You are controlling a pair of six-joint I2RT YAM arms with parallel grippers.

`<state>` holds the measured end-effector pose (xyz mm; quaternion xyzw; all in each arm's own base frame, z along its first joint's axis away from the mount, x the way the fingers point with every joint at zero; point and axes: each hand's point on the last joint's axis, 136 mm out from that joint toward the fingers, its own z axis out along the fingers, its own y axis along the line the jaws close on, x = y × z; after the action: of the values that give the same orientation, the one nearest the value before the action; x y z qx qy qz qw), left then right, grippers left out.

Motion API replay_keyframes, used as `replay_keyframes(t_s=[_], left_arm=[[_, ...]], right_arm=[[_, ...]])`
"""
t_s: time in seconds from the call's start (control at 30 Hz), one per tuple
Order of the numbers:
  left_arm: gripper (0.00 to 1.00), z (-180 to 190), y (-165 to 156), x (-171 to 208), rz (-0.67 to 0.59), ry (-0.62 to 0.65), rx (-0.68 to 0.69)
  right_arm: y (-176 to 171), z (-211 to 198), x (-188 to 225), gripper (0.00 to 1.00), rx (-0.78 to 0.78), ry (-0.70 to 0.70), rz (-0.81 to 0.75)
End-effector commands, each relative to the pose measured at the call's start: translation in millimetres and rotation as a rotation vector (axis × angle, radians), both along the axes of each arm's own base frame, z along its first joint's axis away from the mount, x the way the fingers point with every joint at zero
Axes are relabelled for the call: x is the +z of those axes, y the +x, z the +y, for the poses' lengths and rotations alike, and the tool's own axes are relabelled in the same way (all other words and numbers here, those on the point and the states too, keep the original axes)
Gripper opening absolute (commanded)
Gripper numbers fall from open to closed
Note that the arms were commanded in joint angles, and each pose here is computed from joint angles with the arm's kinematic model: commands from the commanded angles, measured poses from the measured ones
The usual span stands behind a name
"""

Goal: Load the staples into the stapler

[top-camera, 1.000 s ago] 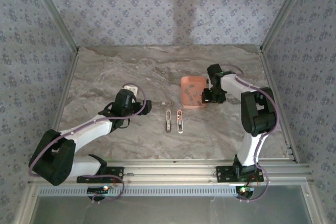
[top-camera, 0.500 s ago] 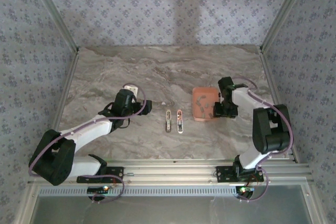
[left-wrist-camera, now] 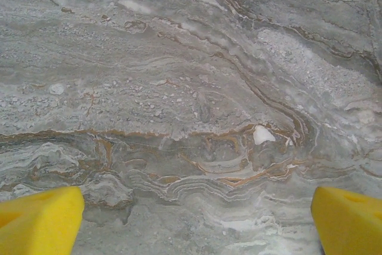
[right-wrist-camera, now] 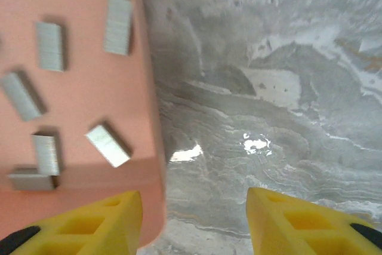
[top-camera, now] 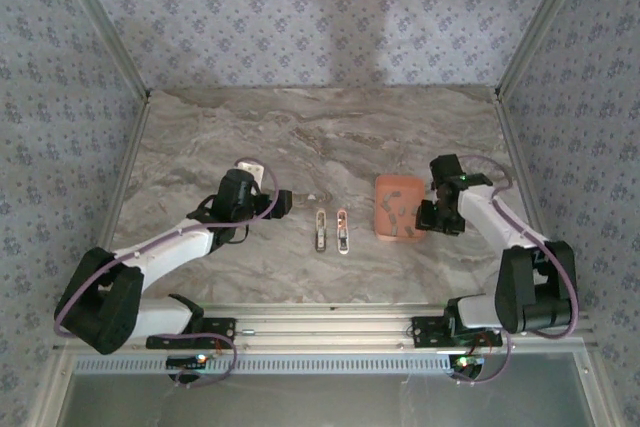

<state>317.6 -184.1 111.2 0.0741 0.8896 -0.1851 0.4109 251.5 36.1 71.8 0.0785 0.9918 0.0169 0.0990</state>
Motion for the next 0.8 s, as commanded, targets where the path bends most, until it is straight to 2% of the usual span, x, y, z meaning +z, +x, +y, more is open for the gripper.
replay_keyframes(t_s=[0.0,0.2,0.43,0.77], left_arm=[[0.97,-3.7,0.7,15.0,-0.029,-0.062,0.0],[0.97,0.8,-4.9,7.8,-0.016,-0.081,0.023],[0.97,7.4,-4.5,7.1,-0.031,-0.068,0.052],[0.97,5.4,-1.0,3.1,-0.022,-0.066,0.055]], right_arm=[[12.2,9.7,29.7,0.48,-0.003,0.02,-0.068],[39.8,37.7,40.3,0.43,0.05,0.071,-0.101],[64.0,58.9,12.3,0.39,0.094,0.078,-0.032],[74.0,64.8,-22.0,0.32,0.1,0.075,0.064]])
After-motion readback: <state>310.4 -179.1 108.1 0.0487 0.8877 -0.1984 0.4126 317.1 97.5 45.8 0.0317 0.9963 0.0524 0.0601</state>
